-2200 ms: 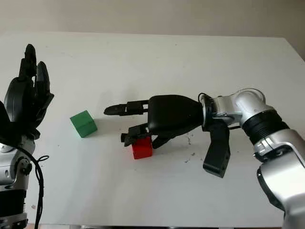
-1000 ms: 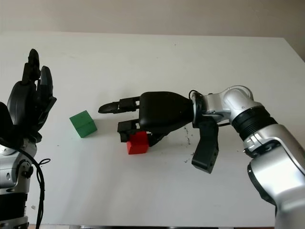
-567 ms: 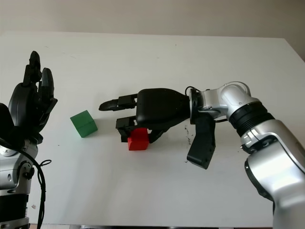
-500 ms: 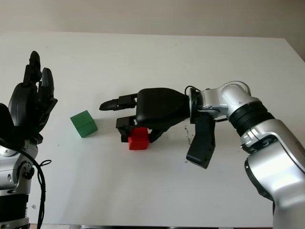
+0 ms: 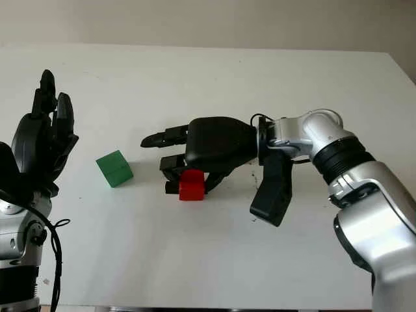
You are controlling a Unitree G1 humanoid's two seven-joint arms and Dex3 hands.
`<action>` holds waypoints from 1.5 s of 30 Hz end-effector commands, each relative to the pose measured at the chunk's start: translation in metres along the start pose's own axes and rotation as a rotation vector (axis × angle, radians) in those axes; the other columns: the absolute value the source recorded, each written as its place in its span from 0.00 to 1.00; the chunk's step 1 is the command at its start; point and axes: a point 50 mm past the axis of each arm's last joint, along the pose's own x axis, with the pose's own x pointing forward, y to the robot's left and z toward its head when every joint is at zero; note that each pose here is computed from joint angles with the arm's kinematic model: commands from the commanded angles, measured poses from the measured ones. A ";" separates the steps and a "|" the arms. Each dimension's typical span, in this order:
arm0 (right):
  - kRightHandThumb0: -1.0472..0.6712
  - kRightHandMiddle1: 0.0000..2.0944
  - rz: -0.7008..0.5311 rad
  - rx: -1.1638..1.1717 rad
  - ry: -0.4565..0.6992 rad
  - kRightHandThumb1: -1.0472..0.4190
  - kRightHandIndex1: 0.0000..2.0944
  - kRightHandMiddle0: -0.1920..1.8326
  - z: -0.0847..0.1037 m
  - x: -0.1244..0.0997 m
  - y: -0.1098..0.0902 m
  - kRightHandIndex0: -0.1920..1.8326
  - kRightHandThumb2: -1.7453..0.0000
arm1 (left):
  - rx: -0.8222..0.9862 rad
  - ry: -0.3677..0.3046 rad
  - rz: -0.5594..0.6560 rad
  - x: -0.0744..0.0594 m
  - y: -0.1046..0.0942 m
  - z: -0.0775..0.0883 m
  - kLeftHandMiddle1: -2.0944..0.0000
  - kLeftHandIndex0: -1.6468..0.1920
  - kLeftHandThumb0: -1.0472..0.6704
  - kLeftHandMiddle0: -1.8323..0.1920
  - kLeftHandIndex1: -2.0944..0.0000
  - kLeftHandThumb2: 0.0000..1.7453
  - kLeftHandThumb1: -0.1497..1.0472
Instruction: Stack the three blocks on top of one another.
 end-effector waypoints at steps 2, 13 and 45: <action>0.37 0.70 0.021 -0.024 0.015 0.04 0.02 0.29 -0.004 -0.001 -0.005 0.16 0.97 | 0.003 -0.012 0.005 -0.003 -0.001 0.001 0.99 1.00 0.21 1.00 1.00 0.34 1.00; 0.36 0.69 0.018 -0.007 0.029 0.06 0.03 0.30 -0.005 0.002 -0.003 0.17 0.97 | 0.014 -0.014 0.006 -0.003 0.000 0.001 1.00 1.00 0.21 1.00 1.00 0.34 1.00; 0.14 0.00 0.092 -0.047 0.148 0.08 0.00 0.00 -0.021 -0.023 -0.028 0.00 0.98 | 0.002 -0.008 0.012 -0.004 0.000 -0.001 1.00 1.00 0.21 1.00 1.00 0.31 1.00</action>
